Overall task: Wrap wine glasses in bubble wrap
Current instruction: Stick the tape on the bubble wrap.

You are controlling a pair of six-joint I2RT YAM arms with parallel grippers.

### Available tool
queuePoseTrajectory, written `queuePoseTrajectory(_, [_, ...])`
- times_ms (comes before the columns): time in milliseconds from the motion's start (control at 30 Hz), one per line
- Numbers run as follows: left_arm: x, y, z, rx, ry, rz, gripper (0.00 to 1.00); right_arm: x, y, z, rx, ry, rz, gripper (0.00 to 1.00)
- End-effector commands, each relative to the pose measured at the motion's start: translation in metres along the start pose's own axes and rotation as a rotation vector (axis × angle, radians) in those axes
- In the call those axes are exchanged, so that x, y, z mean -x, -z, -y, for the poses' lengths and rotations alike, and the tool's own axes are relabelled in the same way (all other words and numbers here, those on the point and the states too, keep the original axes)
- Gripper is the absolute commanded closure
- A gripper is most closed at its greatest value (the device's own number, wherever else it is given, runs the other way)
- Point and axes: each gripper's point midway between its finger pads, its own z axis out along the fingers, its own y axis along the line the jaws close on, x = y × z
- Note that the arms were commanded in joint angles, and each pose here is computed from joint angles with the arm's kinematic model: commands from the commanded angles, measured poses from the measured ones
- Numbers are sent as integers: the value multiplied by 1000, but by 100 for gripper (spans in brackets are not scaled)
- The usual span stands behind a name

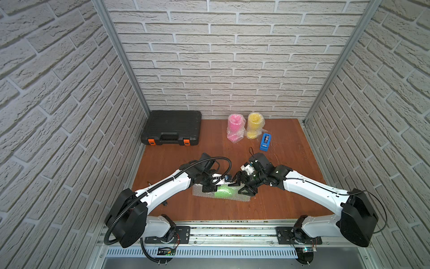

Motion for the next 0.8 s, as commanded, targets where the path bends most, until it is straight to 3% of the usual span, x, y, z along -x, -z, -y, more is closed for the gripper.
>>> queuePoseTrajectory(0, [-22, -10, 41, -157, -14, -80, 100, 34, 11, -39, 99, 91, 146, 23])
queuePoseTrajectory(767, [-27, -11, 43, -158, -13, -98, 100, 37, 22, -47, 15, 152, 220, 28])
